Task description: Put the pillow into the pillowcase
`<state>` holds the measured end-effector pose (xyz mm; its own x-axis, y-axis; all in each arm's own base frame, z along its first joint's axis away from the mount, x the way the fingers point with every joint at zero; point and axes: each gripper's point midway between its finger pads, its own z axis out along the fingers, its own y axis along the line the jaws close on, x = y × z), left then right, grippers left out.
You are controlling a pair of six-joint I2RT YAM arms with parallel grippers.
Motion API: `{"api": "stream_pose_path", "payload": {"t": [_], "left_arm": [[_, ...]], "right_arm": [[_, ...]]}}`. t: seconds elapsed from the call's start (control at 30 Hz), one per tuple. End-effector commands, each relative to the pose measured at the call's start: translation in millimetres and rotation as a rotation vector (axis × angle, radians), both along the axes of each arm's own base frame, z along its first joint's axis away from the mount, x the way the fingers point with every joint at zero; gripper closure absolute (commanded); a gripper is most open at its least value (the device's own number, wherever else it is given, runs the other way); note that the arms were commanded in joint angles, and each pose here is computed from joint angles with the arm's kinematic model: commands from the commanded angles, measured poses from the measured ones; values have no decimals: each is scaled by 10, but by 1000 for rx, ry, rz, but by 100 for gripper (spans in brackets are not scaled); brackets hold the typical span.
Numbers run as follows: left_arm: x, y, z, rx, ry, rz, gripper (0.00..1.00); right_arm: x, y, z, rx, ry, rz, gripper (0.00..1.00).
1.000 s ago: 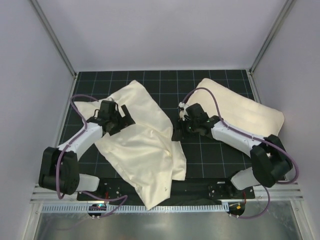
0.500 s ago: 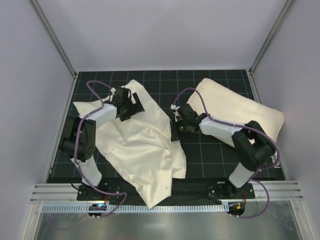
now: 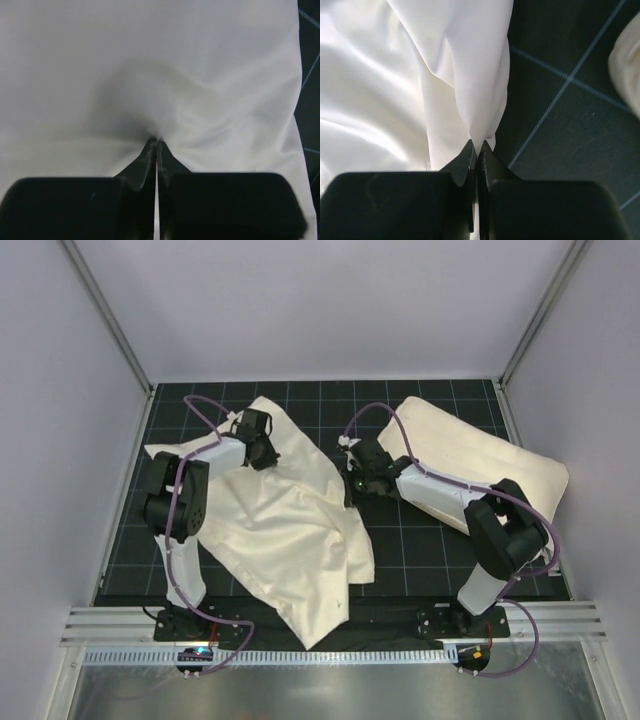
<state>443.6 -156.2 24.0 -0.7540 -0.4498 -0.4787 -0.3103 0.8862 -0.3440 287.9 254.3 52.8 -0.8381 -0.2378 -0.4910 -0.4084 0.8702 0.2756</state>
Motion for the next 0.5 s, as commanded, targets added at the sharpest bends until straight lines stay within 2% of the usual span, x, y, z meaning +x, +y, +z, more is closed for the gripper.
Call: {"api": "stream_pose_path", "payload": {"t": [0.0,0.17,0.23,0.3,0.33,0.37,0.4,0.43,0.47], "left_arm": [[260,267,-3,13,-7,56,100],[426,703,166,30,-32,155,100],[453,885,395,38,-80,196,99],[396,893,549,60,-103,178,91],[379,895,775,67,-147,176,89],[277,834,953,81,-167,152,81],[238,803,931,103,-156,140,72],[150,783,1164,123,-199,139,50],[49,689,1246,178,-218,130,23]], "right_arm": [[392,140,309,3,-123,-29,96],[858,382,470,-4,-203,-31,96],[1075,327,520,-83,-234,-73,96],[1417,449,705,-107,-292,-96,96],[1497,375,711,-168,-298,-124,96],[1707,449,915,-164,-353,-148,89],[1787,452,988,-177,-372,-160,75],[1810,420,1050,-202,-375,-167,54],[1914,411,1283,-201,-424,-199,32]]}}
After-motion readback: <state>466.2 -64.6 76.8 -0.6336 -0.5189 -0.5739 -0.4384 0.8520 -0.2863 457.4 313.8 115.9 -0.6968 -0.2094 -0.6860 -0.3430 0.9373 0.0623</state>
